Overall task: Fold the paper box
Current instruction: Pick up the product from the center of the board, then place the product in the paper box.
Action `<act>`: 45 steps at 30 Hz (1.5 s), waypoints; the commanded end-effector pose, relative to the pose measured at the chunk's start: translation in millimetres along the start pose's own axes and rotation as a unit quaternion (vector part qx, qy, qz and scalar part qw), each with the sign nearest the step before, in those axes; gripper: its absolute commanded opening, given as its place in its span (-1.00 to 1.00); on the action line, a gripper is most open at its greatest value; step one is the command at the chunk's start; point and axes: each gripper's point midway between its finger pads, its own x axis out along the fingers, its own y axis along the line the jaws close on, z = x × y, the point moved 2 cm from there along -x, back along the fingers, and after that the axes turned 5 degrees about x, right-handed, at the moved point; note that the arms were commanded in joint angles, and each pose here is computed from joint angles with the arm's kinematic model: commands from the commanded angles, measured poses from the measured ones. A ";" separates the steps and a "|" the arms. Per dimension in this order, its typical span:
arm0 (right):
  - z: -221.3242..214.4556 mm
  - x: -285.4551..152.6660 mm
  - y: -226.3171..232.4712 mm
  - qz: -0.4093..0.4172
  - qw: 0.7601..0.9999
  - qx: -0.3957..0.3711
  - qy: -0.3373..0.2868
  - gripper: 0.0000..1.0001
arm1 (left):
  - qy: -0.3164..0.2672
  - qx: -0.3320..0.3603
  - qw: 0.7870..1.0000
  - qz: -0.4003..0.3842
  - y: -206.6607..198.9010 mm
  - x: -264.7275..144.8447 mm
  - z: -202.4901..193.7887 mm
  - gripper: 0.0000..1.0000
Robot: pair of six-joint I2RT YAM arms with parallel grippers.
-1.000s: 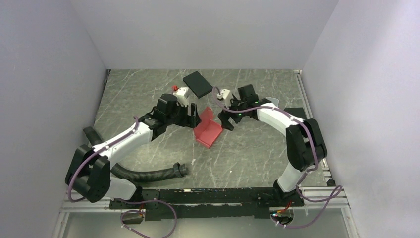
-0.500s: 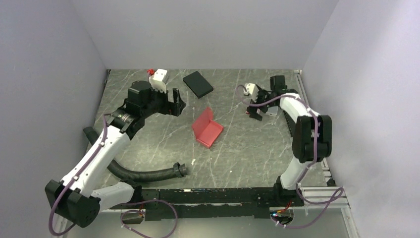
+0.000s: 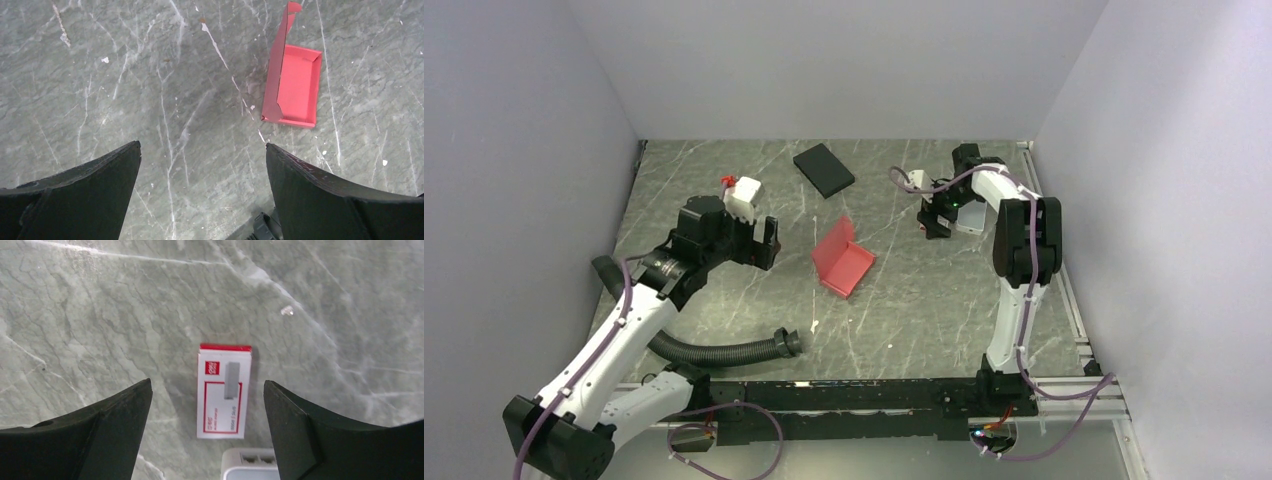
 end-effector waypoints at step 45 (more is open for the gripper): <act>176.3 73.0 191.4 0.061 0.923 -0.377 0.042 -0.17 | -0.036 0.023 0.999 0.027 10.2 -12.8 11.4 0.99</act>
